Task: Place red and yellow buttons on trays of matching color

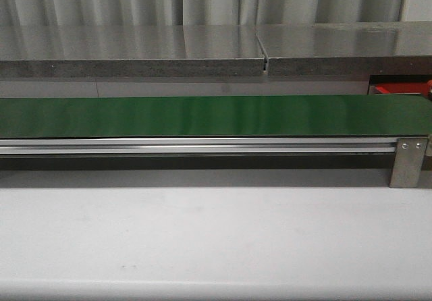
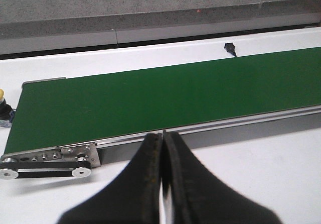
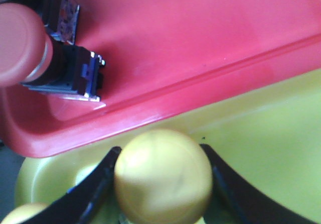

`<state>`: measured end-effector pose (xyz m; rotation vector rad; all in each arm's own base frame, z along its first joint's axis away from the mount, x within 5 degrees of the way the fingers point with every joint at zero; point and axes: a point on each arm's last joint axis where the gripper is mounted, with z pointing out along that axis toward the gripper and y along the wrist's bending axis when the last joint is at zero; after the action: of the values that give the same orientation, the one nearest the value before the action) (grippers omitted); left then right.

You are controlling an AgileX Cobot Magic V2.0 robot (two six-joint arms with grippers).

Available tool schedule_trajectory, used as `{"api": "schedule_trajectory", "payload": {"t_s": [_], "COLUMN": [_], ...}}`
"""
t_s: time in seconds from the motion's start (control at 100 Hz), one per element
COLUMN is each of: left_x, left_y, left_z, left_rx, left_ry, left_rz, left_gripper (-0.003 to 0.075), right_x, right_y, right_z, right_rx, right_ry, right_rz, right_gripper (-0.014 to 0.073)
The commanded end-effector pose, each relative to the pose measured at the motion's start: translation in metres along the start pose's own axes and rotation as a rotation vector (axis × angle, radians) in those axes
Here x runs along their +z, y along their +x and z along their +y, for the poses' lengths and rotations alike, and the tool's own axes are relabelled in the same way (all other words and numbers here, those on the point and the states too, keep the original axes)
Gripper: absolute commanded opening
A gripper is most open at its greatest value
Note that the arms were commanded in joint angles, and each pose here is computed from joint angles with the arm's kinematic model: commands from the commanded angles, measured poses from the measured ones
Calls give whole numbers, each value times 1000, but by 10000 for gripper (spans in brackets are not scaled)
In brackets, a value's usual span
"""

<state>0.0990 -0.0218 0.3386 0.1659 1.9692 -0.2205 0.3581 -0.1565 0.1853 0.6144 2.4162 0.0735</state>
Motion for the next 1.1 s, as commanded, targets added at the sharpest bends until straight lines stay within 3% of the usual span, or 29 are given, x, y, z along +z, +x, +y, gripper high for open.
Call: {"api": "schedule_trajectory", "payload": {"t_s": [0.0,0.07,0.14,0.45,0.76,0.81,0.88,1.04,1.09], "left_x": [-4,-4,-4,-4,-4,-4,-4,-4,-4], "left_y": [-13,-13,-13,-13,-13,-13,-13,-13,-13], "left_z": [-1,-1,-1,-1,-1,-1,-1,-1,-1], "left_rx": [-17,-17,-17,-17,-17,-17,-17,-17,-17], "left_ry": [1,1,1,1,1,1,1,1,1], "left_rz": [-94,-94,-94,-94,-94,-94,-94,-94,-94], "left_gripper": [-20,-20,-20,-20,-20,-20,-20,-20,-20], "right_x": [-22,-22,-22,-42,-92,-101,-115,-148,-158], "right_y": [-21,-21,-21,-29,-39,-39,-39,-35,-33], "right_z": [3,3,3,7,19,23,31,59,67], "right_rx": [10,11,11,2,-50,-67,-106,-223,-251], "right_ry": [3,2,2,-2,-19,-27,-39,-77,-90], "right_rz": [-122,-122,-123,-181,-268,-279,-295,-337,-351], "right_gripper": [317,418,461,455,450,414,302,-46,-66]}}
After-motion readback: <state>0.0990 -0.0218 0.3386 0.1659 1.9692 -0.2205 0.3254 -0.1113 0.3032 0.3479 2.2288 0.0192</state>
